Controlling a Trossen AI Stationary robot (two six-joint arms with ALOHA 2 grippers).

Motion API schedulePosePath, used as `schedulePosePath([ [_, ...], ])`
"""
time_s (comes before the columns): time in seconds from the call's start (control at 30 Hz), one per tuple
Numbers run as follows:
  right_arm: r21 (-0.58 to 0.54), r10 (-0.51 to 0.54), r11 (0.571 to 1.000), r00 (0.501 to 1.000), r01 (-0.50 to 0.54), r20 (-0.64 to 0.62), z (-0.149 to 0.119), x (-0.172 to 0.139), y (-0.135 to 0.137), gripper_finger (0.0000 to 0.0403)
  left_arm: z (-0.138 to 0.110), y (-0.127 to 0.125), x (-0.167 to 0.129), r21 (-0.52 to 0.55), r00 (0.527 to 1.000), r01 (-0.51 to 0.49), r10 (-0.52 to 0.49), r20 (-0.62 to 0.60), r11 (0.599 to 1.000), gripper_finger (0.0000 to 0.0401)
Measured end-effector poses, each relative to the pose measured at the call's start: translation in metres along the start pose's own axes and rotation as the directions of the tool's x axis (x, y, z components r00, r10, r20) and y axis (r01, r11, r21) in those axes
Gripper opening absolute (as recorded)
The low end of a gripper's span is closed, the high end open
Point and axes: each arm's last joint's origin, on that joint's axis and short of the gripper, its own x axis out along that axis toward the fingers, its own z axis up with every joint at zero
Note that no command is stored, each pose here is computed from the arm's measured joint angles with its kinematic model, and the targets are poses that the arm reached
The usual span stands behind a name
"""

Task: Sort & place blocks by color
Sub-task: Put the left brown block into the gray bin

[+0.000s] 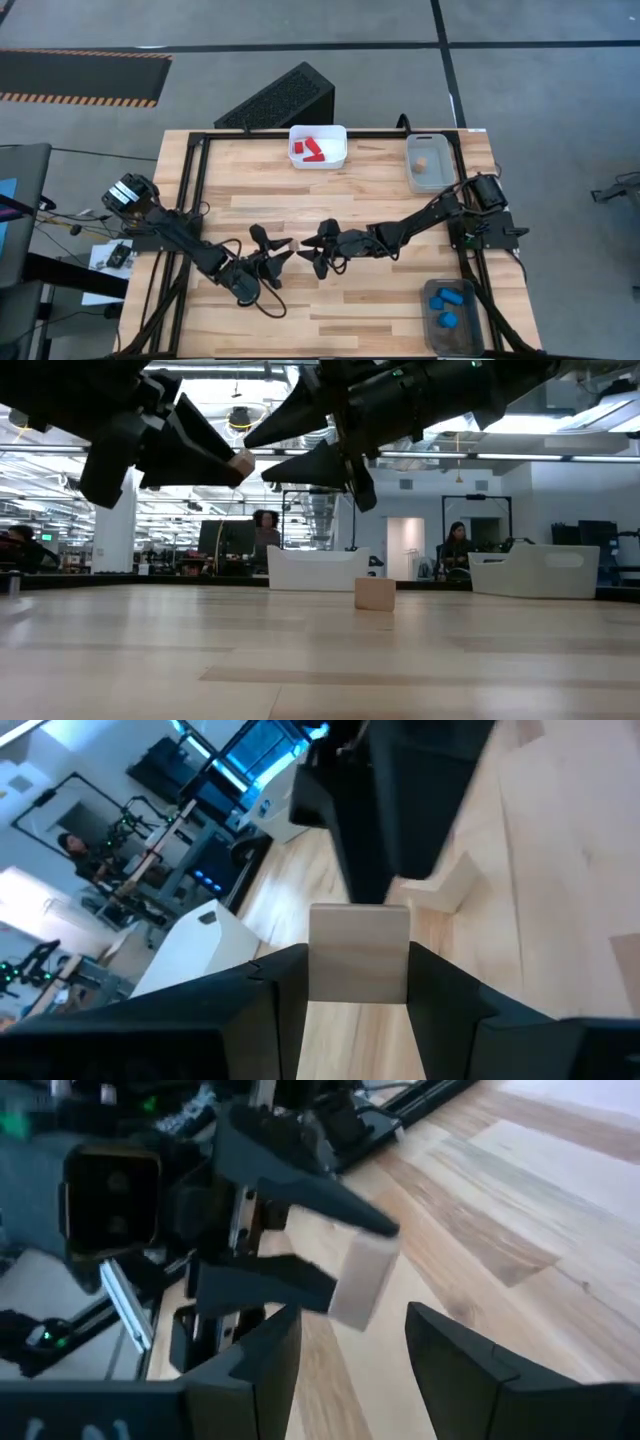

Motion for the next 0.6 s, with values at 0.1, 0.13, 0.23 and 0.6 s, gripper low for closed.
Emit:
schedulePosePath([
  [0.1,0.001,-0.024,1.0,1.0,0.024,0.015,0.001,0.0,-0.002,0.0204,0.002,0.0,0.0,0.001,1.0,0.018,-0.018,0.005,1.0,0.012],
  [0.13,0.003,-0.027,1.0,0.999,0.027,0.021,0.002,0.001,-0.003,0.0204,0.002,-0.001,0.0,-0.002,1.0,0.026,-0.026,0.005,1.0,0.012],
  [0.23,0.014,-0.024,1.0,0.999,0.023,0.041,0.006,0.002,-0.005,0.0205,0.002,-0.001,0.0,-0.013,0.999,0.033,-0.033,0.006,0.999,0.012],
  [0.6,0.017,-0.019,1.0,0.999,0.018,0.05,0.012,0.004,-0.003,0.0205,0.001,0.004,0.008,-0.05,1.0,0.011,-0.011,-0.015,0.999,0.0121],
])
